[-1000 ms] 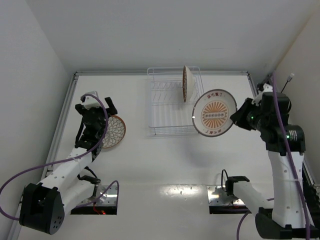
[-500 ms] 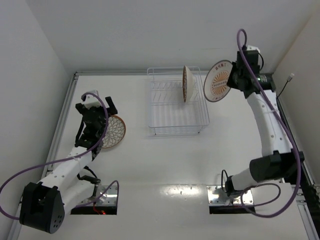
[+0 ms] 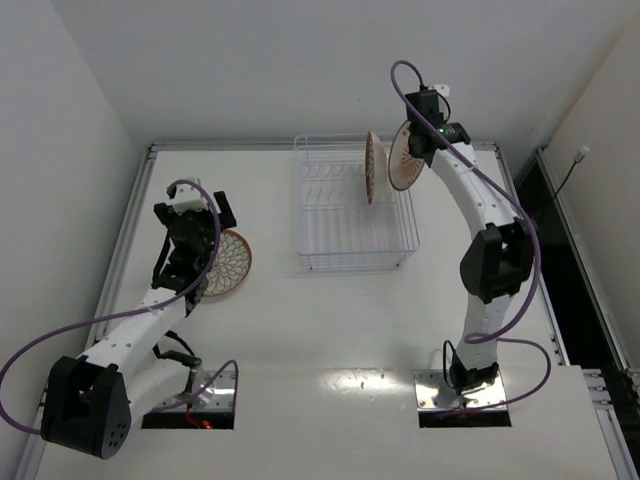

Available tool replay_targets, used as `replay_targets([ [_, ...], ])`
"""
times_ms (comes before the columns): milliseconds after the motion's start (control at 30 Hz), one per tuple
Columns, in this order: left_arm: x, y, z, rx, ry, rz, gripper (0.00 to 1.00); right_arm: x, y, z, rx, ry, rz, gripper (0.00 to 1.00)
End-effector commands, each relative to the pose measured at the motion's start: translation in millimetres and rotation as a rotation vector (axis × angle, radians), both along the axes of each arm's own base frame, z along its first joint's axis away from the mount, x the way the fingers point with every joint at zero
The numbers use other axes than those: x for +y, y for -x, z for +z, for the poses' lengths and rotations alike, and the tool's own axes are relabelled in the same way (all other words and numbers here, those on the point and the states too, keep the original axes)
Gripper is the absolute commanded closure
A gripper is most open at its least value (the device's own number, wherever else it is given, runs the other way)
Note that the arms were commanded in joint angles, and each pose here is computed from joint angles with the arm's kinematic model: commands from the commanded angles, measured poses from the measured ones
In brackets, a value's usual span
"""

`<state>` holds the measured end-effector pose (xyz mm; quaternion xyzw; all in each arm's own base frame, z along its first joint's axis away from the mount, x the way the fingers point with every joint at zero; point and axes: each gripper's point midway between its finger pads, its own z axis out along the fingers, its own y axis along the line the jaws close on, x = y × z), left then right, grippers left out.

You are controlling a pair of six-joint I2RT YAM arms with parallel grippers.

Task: Load the plates into the dish rack

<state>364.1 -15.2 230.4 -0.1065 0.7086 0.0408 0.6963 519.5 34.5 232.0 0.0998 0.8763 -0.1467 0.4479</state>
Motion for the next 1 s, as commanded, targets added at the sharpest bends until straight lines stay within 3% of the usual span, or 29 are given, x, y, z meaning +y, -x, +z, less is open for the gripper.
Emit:
replay_targets([
  [0, -5.4, -6.2, 18.6, -0.039, 0.0, -0.017, 0.0, 8.8, -26.3, 54.3, -0.212, 0.029, -0.048, 1.0],
  [333, -12.0, -11.0, 20.5, -0.024, -0.003, -0.05, 0.0, 28.5, -43.7, 10.2, -0.152, 0.109, 0.019, 1.0],
  [700, -10.4, -10.8, 20.5, -0.024, -0.003, -0.04, 0.0, 79.6, -24.8, -54.3, -0.018, 0.12, 0.117, 1.0],
  [900, -7.2, -11.5, 17.3, -0.017, 0.006, -0.017, 0.0, 86.2, -6.0, -80.7, 0.054, 0.054, 0.147, 0.88],
  [967, -0.7, -9.8, 14.5, -0.003, 0.03, 0.028, 0.0, 87.1, 0.5, -73.8, 0.06, 0.041, 0.163, 0.68],
])
